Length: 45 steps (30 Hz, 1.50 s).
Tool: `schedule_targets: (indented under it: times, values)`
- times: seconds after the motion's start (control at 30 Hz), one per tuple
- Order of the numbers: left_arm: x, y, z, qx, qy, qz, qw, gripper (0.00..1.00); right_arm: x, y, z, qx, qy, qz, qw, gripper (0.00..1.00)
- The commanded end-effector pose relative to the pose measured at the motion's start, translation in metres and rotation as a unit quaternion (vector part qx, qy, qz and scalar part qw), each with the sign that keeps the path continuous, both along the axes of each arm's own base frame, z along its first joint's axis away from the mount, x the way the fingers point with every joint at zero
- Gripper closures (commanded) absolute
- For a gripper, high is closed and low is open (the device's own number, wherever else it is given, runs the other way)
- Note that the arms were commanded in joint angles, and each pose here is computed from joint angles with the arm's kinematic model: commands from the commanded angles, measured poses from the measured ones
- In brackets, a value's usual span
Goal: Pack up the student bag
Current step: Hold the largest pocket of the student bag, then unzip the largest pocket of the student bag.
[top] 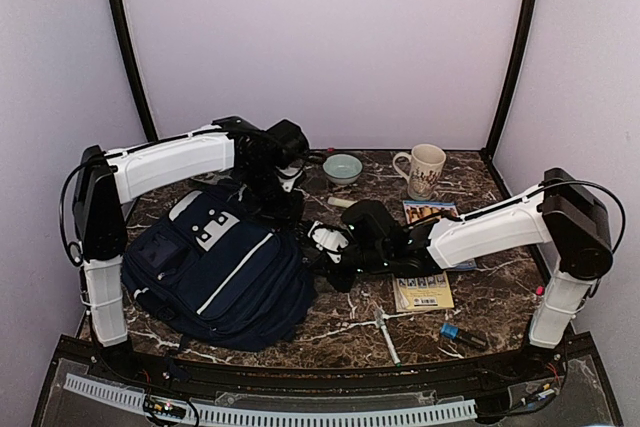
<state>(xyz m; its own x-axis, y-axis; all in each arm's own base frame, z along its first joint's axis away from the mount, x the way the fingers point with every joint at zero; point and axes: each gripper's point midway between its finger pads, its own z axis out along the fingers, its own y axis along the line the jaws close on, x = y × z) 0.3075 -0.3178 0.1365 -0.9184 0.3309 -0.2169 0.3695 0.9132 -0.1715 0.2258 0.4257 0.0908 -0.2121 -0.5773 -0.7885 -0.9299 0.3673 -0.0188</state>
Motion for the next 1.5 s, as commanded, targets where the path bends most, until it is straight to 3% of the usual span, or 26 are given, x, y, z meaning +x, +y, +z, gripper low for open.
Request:
schedule_targets:
  times: [0.0,0.23,0.47,0.67,0.83,1.47]
  values:
    - [-0.013,0.004,-0.008,0.019,0.028,-0.011,0.999,0.53,0.003,-0.003,0.018,0.013,-0.018,-0.011,1.0,1.0]
    - [-0.022,-0.013,-0.025,-0.019,0.063,-0.03,0.997,0.75,0.001,-0.006,0.018,0.01,-0.015,-0.011,1.0,1.0]
    - [-0.013,-0.016,-0.027,-0.019,0.051,-0.013,0.998,1.0,0.0,-0.008,0.024,0.008,-0.019,-0.009,1.0,1.0]
    - [0.008,0.003,-0.016,0.034,0.018,0.056,0.998,1.0,-0.002,-0.009,0.029,0.001,-0.024,0.0,1.0,1.0]
    - [0.02,0.021,-0.015,0.039,0.025,0.103,0.994,1.0,-0.008,-0.007,0.033,-0.009,-0.031,0.016,0.999,1.0]
    - [0.059,0.006,0.0,-0.078,0.038,0.155,0.984,1.0,-0.047,-0.003,0.048,0.003,-0.007,0.024,1.0,1.0]
